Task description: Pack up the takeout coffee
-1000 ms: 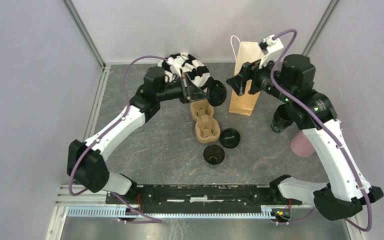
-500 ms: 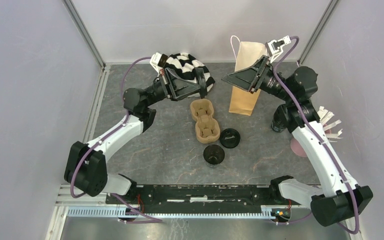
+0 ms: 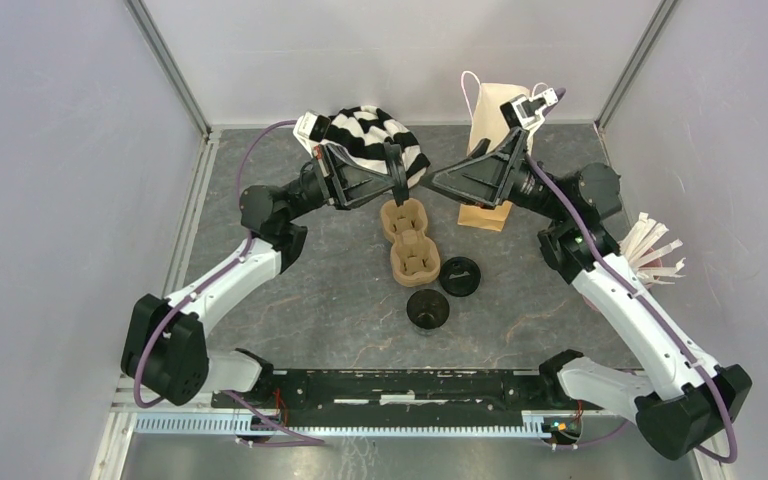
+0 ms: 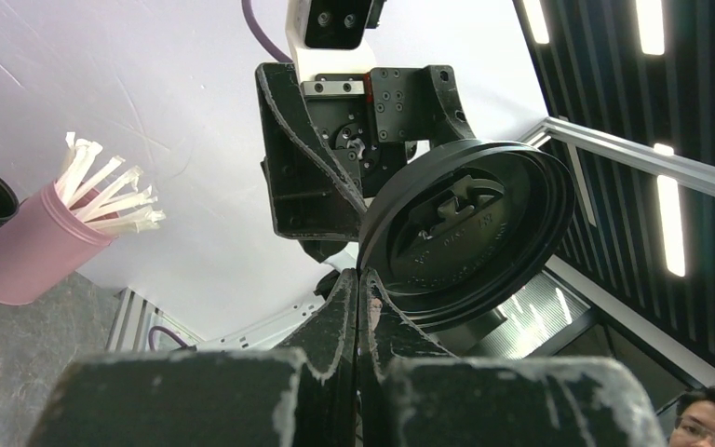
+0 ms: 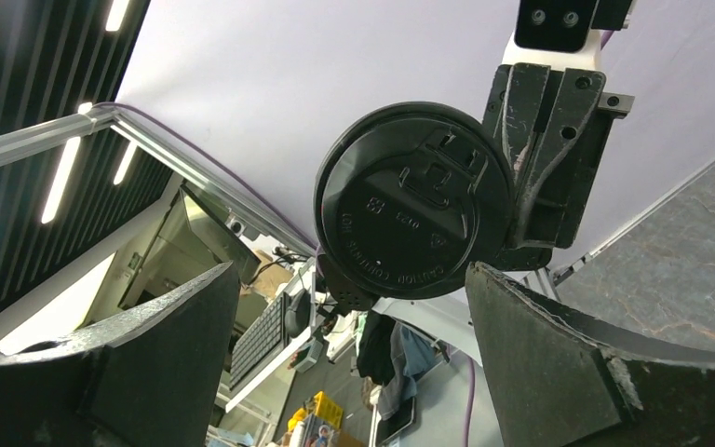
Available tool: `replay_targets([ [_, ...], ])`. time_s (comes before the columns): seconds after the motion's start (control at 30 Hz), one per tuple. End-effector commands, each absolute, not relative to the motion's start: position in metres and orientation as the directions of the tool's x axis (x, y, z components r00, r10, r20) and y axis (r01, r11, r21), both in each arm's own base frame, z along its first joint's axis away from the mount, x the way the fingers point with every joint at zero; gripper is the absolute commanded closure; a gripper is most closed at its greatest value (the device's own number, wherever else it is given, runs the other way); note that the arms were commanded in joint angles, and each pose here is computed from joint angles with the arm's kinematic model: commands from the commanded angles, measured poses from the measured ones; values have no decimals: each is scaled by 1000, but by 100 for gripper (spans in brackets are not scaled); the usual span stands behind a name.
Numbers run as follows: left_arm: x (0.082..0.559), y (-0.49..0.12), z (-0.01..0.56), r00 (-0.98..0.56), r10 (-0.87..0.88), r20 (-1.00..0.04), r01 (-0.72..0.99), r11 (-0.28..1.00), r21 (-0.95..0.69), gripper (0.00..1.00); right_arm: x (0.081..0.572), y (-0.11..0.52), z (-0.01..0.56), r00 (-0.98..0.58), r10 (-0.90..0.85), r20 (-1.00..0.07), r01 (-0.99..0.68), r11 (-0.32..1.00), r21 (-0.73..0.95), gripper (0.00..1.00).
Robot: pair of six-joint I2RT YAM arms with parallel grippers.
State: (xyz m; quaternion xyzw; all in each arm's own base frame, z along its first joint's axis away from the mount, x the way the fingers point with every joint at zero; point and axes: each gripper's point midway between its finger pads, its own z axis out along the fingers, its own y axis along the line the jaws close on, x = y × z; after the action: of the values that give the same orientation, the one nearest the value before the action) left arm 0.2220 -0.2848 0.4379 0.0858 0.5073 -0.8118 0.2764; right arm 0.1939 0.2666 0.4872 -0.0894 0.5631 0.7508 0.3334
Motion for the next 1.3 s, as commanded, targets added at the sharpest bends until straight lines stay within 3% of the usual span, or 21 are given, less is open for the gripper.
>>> replay_targets([
  [0.0,208,-278,448,-824,-365,-434,554,-358,-752,98,185,269,495,-736,417,-533,-636,-158,755,2],
  [0.27,212,-280,449,-816,-368,-445,566,-351,-746,98,199,282,478,-783,402,-474,-550,-92,830,2],
  [0.7,220,-285,437,-817,-362,-448,562,-334,-756,98,193,286,488,-847,368,-384,-482,-226,847,2],
  [1.27,218,-293,423,-805,-295,-515,590,-293,-753,98,203,292,473,-873,355,-334,-413,-174,894,2],
])
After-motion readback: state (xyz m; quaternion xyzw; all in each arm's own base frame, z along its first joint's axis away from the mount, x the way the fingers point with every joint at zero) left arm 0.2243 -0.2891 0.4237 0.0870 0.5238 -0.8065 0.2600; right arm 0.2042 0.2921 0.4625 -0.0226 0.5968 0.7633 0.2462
